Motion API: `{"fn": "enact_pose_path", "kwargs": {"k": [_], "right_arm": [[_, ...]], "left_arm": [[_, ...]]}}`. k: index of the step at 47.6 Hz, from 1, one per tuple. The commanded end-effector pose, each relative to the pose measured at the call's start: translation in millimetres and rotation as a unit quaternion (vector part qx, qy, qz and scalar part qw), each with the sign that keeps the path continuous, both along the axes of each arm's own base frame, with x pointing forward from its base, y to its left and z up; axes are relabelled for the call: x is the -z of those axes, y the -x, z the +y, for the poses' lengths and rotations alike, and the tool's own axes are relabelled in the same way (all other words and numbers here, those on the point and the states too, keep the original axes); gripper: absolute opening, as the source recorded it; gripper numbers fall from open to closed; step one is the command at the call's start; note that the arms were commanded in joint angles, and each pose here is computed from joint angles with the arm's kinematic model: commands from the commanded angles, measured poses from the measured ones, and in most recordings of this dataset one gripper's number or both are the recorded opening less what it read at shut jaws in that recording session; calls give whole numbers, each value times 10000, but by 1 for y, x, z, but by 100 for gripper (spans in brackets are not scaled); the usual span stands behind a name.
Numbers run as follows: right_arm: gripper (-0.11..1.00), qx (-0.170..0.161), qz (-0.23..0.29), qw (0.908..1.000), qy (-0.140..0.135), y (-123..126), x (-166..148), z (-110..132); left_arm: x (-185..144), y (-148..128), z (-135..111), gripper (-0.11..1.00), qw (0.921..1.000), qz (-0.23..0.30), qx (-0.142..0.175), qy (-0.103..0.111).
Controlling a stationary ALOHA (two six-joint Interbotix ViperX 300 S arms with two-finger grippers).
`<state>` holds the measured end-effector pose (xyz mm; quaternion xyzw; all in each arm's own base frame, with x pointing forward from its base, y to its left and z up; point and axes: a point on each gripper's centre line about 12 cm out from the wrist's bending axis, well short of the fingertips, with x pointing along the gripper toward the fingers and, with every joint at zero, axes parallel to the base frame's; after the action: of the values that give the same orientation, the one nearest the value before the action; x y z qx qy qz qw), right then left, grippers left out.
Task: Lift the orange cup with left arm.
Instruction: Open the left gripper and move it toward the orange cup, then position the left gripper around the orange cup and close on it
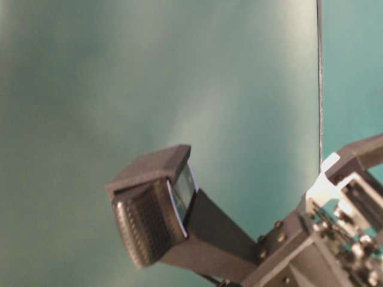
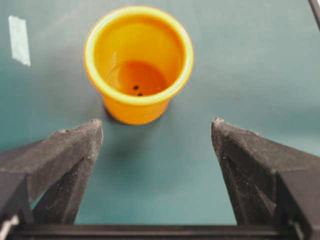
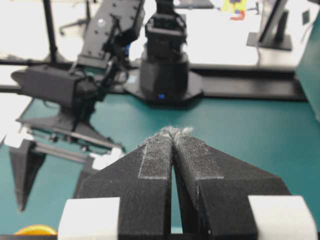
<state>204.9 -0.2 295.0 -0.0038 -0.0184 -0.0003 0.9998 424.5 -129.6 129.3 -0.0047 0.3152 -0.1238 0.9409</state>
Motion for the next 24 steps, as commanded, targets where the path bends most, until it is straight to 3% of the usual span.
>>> {"fn": "enact_pose_path", "kwargs": {"k": [1,24], "right_arm": [[0,-10,-169,9999,0,-2,-13,0],[0,-94,-146,9998,-1,-3,-13,4]], "left_arm": [[-11,-7,-4,85,9998,-165,14,63],[7,-29,-3,85,9997,-66,-174,182]]}}
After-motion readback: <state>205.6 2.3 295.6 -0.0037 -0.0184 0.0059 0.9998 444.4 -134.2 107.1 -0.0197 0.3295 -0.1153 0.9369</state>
